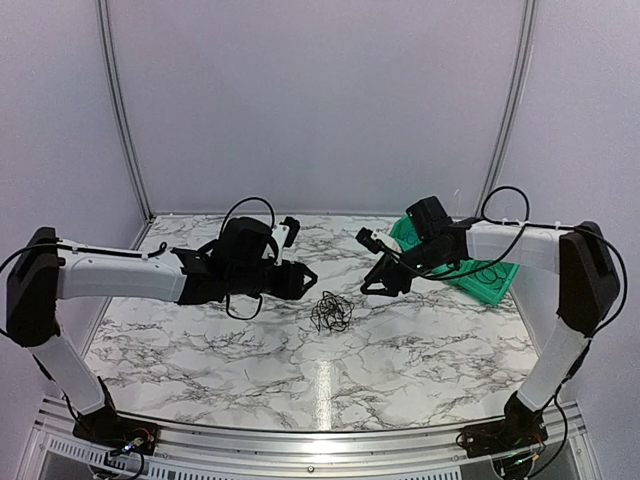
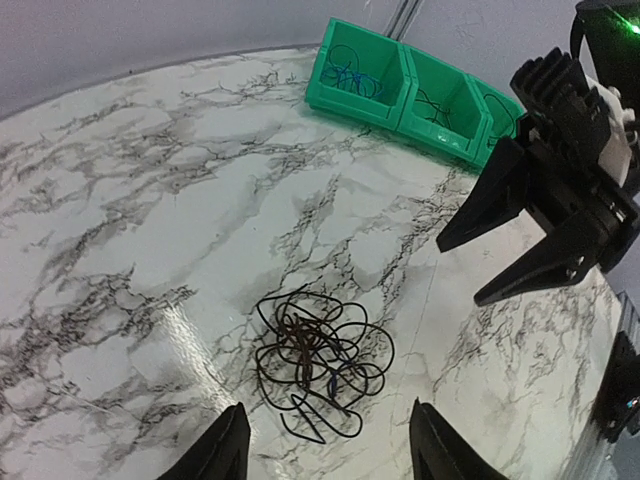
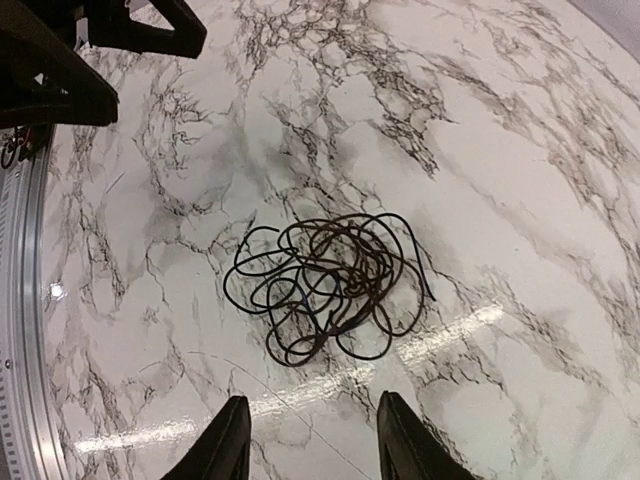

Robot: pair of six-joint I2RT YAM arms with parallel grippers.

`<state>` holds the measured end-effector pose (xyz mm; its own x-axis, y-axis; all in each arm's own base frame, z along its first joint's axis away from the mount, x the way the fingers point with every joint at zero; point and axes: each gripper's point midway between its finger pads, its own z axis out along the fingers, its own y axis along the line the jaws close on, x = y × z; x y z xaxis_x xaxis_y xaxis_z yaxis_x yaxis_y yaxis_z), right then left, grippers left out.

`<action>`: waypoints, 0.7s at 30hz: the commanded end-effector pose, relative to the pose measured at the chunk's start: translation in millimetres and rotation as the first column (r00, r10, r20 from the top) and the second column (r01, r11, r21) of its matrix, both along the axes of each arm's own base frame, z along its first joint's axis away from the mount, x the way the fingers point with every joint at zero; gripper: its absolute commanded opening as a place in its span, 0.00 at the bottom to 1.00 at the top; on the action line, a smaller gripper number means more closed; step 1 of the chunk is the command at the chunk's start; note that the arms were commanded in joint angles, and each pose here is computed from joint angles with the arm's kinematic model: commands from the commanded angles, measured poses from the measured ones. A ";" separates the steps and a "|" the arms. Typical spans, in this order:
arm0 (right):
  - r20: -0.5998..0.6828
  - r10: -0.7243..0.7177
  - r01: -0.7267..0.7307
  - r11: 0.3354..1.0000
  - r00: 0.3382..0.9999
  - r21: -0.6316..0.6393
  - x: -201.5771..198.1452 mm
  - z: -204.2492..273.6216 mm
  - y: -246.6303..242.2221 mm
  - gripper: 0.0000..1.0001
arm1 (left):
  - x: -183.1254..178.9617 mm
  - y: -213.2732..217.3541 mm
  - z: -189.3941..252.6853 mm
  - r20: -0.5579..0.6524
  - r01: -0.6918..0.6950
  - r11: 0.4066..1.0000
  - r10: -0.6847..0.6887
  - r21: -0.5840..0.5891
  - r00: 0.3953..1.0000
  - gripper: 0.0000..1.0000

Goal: Untangle the cables

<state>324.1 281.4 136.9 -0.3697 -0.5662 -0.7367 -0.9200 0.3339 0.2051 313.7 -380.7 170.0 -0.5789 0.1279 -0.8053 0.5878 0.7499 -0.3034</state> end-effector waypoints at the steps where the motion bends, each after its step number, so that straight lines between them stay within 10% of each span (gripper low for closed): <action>1: 0.007 0.047 -0.047 0.999 0.999 0.002 8.1 3.0 33.4 0.44 | -5.9 -3.7 -21.5 -0.151 -0.075 0.990 0.056 -0.118 0.987 0.56; 21: -0.164 -0.029 0.015 0.996 0.986 -0.085 12.9 -60.6 41.2 0.36 | 21.9 -33.0 -85.3 -0.274 -0.218 0.963 0.169 -0.161 0.947 0.65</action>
<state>329.7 314.2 73.2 -0.4860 -0.6237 -0.6122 -0.8732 0.3764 0.3097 331.0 -400.6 78.3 -0.7716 -0.1181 -0.6250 0.3151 0.7827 -0.5368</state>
